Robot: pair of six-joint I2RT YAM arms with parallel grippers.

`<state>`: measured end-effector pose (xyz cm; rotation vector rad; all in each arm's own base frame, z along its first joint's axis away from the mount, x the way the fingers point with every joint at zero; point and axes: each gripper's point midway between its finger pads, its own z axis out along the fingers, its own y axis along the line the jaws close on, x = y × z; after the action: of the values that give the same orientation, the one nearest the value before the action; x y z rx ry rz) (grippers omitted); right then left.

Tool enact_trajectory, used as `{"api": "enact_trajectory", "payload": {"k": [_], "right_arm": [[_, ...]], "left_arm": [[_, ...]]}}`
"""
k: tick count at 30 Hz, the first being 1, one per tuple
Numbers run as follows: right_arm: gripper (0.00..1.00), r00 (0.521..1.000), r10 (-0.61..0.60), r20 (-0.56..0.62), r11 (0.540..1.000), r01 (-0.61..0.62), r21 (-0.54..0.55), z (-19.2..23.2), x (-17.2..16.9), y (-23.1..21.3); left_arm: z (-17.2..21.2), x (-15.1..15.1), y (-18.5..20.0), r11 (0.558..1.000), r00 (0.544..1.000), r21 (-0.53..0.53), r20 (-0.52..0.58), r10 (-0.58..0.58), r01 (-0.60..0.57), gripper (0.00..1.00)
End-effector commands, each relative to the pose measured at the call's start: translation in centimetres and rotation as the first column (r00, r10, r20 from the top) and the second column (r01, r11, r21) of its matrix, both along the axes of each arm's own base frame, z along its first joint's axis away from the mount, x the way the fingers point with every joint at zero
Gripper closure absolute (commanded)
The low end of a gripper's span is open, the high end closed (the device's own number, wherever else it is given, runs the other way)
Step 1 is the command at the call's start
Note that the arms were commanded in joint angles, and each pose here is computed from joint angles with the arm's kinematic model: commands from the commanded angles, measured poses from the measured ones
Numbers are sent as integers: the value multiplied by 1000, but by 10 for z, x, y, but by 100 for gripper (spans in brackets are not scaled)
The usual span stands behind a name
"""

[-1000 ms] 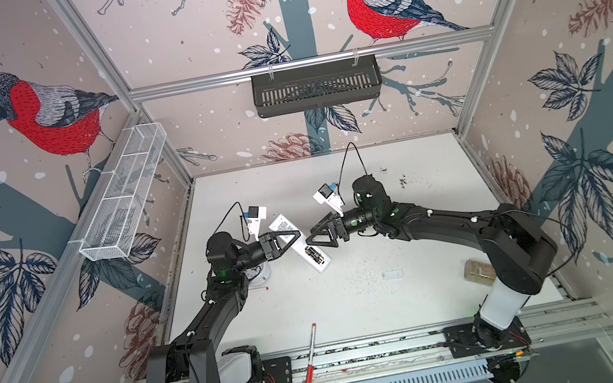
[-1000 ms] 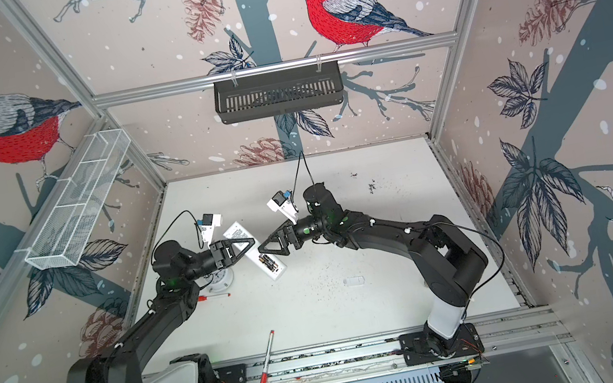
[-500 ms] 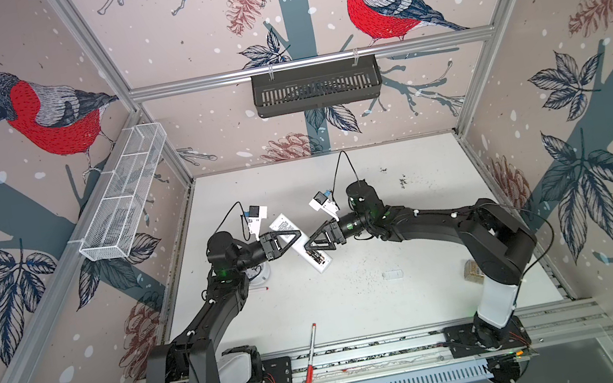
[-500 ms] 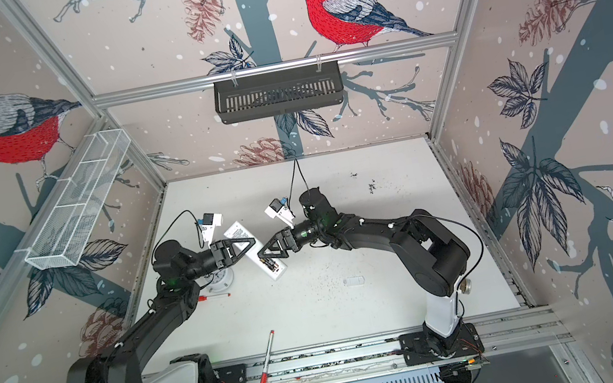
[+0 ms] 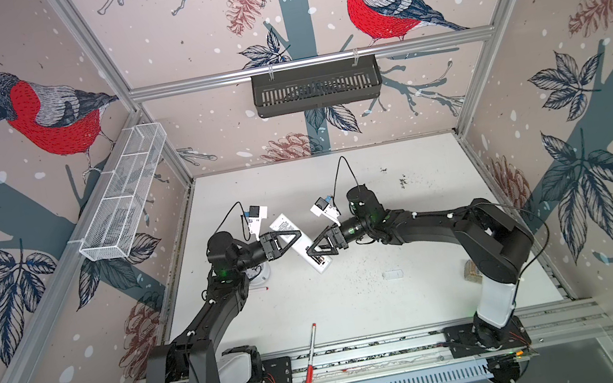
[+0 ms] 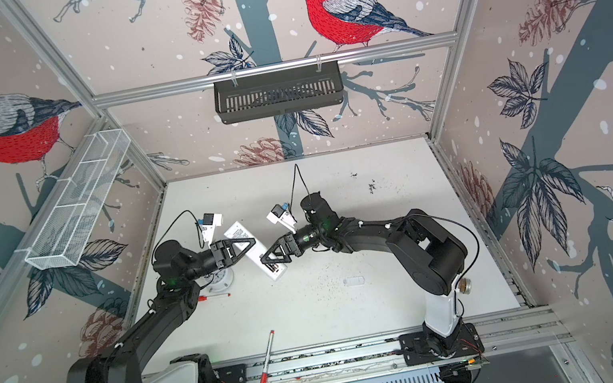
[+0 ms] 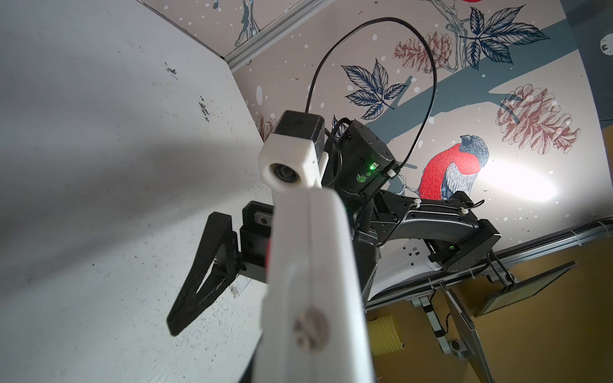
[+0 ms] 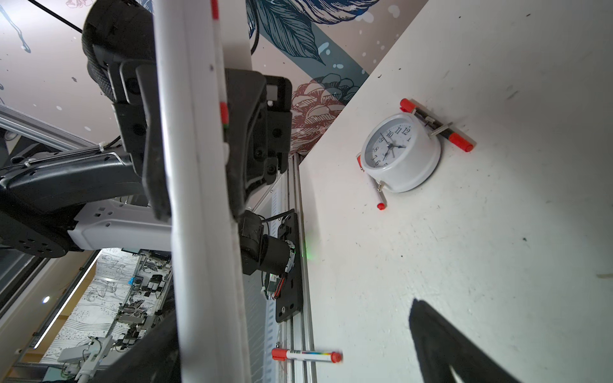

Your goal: Load the batteries into the remote control

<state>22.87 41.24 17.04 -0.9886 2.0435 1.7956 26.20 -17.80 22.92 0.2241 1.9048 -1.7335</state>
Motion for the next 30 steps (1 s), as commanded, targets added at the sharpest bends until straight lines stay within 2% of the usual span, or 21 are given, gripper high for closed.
{"api": "enact_trajectory", "payload": {"k": [1,5,9,12,15,18,19,24,27,30], "right_arm": [[0,998,-59,4,993,59,-104,-29,6,-7],[0,997,-82,4,982,82,-171,-45,8,-14],[0,992,-111,52,962,121,-243,-53,9,-24],[0,985,-139,105,945,164,-282,-50,10,-36],[1,974,-163,155,915,208,-345,-53,9,-52],[1,955,-211,210,851,285,-441,-65,12,-76],[0,946,-231,226,817,315,-483,-72,13,-86],[0,881,-339,329,568,471,-675,-104,23,-140],[1,862,-351,366,490,502,-713,-111,14,-155],[11,846,-364,389,432,523,-735,-114,6,-164]], "left_arm": [[20,-2,0,1000,996,-17,88,-8,10,100],[21,-1,0,1000,996,-15,88,-7,8,100],[15,4,1,1000,997,10,77,10,-11,100],[1,14,3,996,997,74,52,53,-57,100],[-15,26,10,976,993,184,40,111,-117,100],[-30,34,17,946,987,281,24,162,-162,100],[-33,35,18,942,986,293,21,165,-164,100],[-41,36,17,941,986,299,-4,169,-160,100],[-53,36,10,929,985,336,-27,172,-153,100],[-65,34,-5,924,985,359,-50,163,-135,100]]}}
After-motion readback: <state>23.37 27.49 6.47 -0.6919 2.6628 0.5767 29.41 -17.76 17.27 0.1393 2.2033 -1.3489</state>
